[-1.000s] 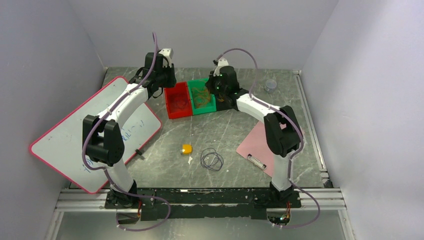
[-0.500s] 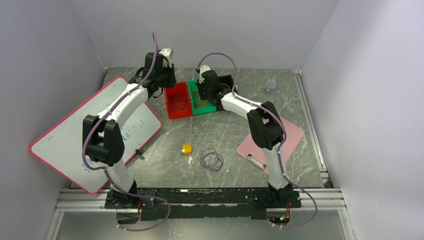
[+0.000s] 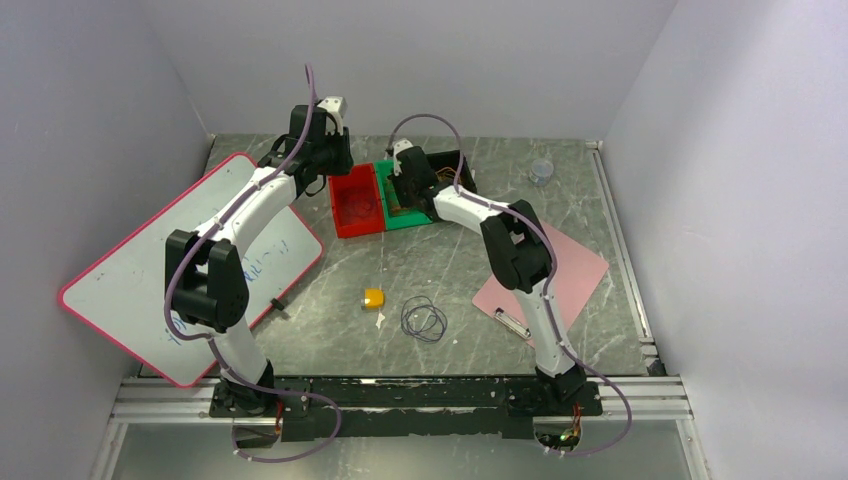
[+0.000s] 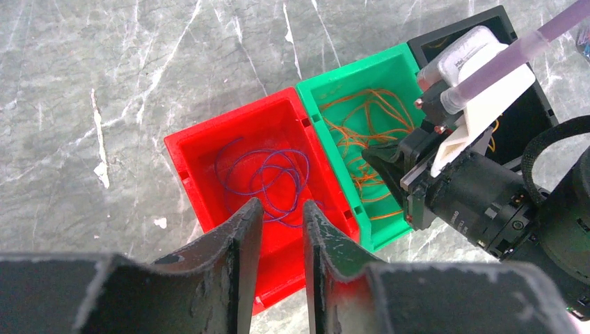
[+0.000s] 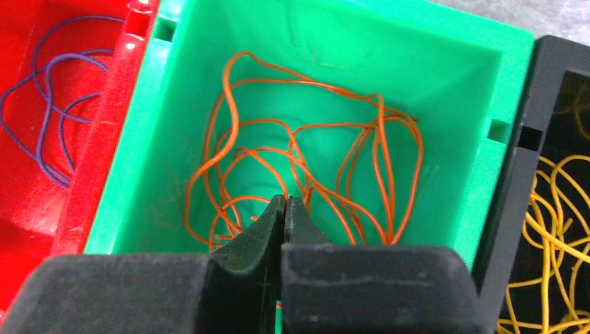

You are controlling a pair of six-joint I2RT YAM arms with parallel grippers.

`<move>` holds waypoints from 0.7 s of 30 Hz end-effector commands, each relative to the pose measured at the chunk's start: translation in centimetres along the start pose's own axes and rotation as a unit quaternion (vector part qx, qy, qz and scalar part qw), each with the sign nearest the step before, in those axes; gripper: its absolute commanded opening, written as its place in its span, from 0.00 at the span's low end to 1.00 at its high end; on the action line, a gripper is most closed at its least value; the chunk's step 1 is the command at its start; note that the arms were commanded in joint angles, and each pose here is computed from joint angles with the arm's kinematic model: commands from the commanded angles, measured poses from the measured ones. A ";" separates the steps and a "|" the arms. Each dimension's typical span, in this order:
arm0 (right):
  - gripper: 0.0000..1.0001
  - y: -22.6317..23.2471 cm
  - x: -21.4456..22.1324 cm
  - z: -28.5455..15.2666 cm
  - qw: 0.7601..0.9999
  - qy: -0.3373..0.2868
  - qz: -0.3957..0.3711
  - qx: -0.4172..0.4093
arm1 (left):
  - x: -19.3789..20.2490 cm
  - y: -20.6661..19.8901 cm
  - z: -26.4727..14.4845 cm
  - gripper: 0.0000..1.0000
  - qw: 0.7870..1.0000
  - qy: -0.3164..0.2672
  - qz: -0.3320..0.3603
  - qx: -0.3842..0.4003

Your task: Untangle the cables

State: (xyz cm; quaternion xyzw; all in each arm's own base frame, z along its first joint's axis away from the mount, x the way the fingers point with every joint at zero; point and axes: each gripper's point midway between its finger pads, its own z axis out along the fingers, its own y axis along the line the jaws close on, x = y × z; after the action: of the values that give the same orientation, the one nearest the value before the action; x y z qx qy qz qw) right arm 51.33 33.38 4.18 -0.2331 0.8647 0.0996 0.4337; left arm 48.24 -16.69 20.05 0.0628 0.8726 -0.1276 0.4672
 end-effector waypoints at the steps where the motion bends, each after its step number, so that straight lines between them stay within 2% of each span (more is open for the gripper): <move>1: 0.01 0.7 -0.6 -0.1 1.000 -0.005 -0.010 -0.004 | -0.9 0.2 0.0 0.35 1.000 -0.012 0.003 -0.003; 3: 0.04 0.8 -1.1 -0.3 1.000 -0.012 -0.010 -0.006 | -0.9 0.2 0.0 0.37 1.000 -0.013 0.003 -0.004; 8: 0.23 0.9 -3.6 -1.8 0.999 -0.046 -0.006 -0.006 | -0.9 0.4 -0.1 0.40 1.000 -0.015 0.003 -0.009; 13: 0.34 0.5 -6.7 -4.0 0.997 -0.082 -0.003 0.001 | -1.0 0.4 -0.3 0.42 1.000 -0.017 0.004 -0.010; 21: 0.40 -0.2 -9.3 -7.7 0.993 -0.118 0.002 0.012 | -1.2 0.5 -0.5 0.43 1.000 -0.021 0.005 -0.011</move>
State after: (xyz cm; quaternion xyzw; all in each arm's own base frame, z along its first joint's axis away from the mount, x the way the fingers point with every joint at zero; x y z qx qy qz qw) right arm 51.03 33.70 12.56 -0.2241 0.8286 0.1155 0.4998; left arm 48.27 -16.62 20.07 0.0618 0.8725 -0.1257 0.4680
